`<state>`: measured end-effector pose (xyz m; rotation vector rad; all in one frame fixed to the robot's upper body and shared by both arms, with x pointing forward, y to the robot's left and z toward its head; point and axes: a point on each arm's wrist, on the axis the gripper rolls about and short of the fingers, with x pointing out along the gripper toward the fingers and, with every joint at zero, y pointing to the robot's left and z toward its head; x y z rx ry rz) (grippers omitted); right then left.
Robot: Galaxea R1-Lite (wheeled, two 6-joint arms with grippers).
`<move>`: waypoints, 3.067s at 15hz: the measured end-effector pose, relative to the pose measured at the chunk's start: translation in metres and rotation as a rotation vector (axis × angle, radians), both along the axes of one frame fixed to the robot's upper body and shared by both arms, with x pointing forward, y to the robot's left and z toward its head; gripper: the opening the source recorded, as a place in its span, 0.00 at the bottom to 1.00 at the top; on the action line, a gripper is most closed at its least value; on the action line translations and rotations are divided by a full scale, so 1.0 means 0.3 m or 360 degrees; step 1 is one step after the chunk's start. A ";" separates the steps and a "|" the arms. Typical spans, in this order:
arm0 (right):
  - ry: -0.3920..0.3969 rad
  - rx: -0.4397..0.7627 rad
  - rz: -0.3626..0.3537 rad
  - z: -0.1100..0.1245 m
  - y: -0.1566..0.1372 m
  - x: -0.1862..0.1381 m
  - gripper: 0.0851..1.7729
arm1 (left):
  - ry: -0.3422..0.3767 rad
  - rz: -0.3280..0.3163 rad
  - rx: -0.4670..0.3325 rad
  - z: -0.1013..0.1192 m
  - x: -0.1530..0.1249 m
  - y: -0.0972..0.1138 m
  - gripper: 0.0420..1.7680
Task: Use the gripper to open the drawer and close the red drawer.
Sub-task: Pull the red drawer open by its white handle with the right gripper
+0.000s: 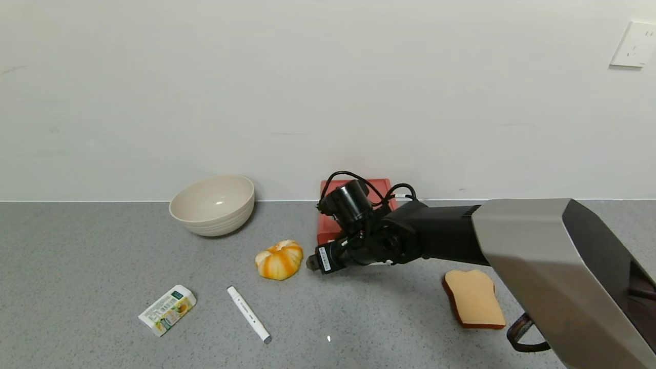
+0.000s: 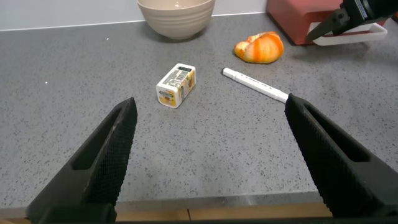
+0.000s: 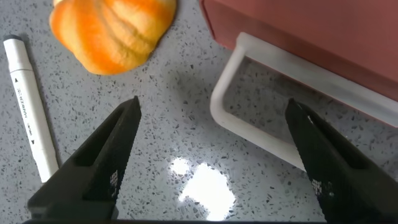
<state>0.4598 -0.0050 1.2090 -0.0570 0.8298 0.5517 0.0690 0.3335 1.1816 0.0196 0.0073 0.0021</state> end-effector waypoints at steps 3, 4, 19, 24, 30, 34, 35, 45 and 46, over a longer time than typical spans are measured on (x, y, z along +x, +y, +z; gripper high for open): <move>0.0035 -0.0020 0.0004 -0.006 -0.002 -0.006 0.96 | 0.0000 0.0001 0.0000 0.000 0.000 0.000 0.97; 0.0047 -0.0019 -0.0003 -0.007 -0.003 -0.008 0.96 | 0.0000 0.0000 0.0001 0.000 0.000 0.000 0.97; 0.0398 -0.0067 -0.0049 -0.009 0.017 -0.116 0.96 | 0.0000 0.0001 0.0001 0.000 0.000 0.000 0.97; 0.0525 -0.0074 -0.0095 0.009 0.040 -0.184 0.96 | -0.0001 0.0000 0.0001 0.000 0.000 0.000 0.97; 0.0596 -0.0083 -0.0140 0.009 0.055 -0.238 0.96 | 0.0000 -0.0001 0.0000 0.000 0.000 0.000 0.97; 0.0642 -0.0103 -0.0155 0.010 0.063 -0.269 0.96 | -0.0001 0.0000 0.0001 0.000 0.000 0.000 0.97; 0.0647 -0.0102 -0.0156 0.011 0.064 -0.275 0.96 | -0.0001 0.0001 0.0000 0.000 0.000 0.000 0.97; 0.0708 -0.0160 -0.0137 0.008 0.063 -0.354 0.96 | -0.0001 0.0001 0.0001 0.000 0.000 0.000 0.97; 0.0707 -0.0158 -0.0136 0.011 0.062 -0.356 0.96 | -0.0001 0.0000 0.0001 0.000 0.000 0.000 0.97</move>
